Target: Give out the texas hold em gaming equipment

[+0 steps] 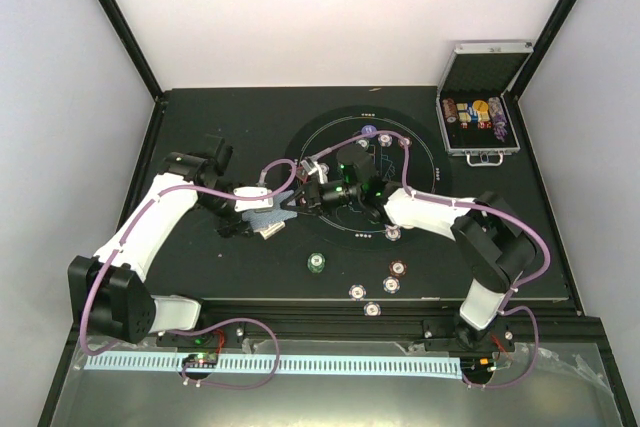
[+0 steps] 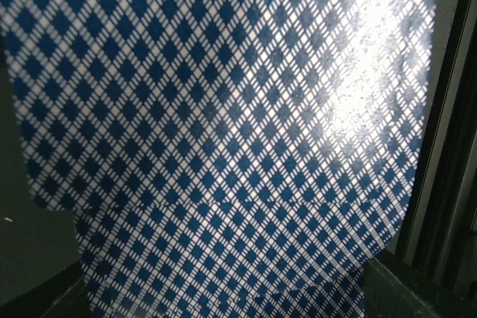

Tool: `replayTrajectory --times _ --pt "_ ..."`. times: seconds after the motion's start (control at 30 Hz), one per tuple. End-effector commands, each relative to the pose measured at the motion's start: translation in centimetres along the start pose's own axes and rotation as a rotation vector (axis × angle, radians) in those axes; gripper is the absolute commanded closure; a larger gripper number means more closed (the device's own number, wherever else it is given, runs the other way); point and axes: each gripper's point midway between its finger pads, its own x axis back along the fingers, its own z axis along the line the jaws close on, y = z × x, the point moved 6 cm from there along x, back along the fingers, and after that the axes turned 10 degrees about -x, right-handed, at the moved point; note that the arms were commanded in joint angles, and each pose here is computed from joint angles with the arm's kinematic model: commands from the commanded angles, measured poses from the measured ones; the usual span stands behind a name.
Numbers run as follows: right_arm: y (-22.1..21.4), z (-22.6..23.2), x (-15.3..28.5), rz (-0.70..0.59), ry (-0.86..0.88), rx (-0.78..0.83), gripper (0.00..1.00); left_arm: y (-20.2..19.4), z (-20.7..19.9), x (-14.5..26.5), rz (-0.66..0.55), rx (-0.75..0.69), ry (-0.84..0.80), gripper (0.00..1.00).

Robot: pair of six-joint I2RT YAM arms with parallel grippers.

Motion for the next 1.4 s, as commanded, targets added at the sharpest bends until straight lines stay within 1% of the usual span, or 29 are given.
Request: replayTrajectory --times 0.0,0.07,0.17,0.27,0.53,0.63,0.77,1.0,1.27,1.37 --pt "-0.3 1.2 -0.6 0.024 0.01 0.029 0.99 0.8 0.1 0.7 -0.065 -0.019 0.026 0.99" --pt "-0.3 1.0 -0.8 0.029 0.005 0.027 0.96 0.8 0.1 0.7 -0.064 -0.019 0.023 0.99" --pt "-0.4 0.7 -0.8 0.032 -0.011 0.03 0.85 0.7 0.0 0.7 -0.055 -0.023 0.02 0.98" --pt "-0.4 0.4 -0.7 0.027 -0.031 0.034 0.78 0.7 -0.1 0.7 -0.053 -0.024 0.018 0.98" --pt "0.0 0.4 -0.3 0.013 -0.07 0.044 0.76 0.7 -0.2 0.8 -0.056 -0.02 0.009 0.99" --pt "-0.1 0.3 0.0 0.015 -0.09 0.044 0.69 0.6 -0.2 0.8 -0.052 -0.018 0.01 0.98" --pt "-0.4 0.3 0.2 0.022 -0.104 0.048 0.62 0.7 -0.1 0.9 -0.06 -0.015 0.014 0.98" --pt "-0.7 0.3 0.4 0.025 -0.093 0.037 0.6 0.9 0.6 1.2 -0.086 0.016 0.02 0.99" --pt "-1.2 -0.1 0.5 0.029 -0.072 0.022 0.6 0.4 1.3 1.0 -0.08 0.044 0.024 0.98" --pt "-1.2 0.0 0.5 0.022 -0.062 0.017 0.64 0.3 1.3 1.0 -0.078 0.045 0.026 0.98"
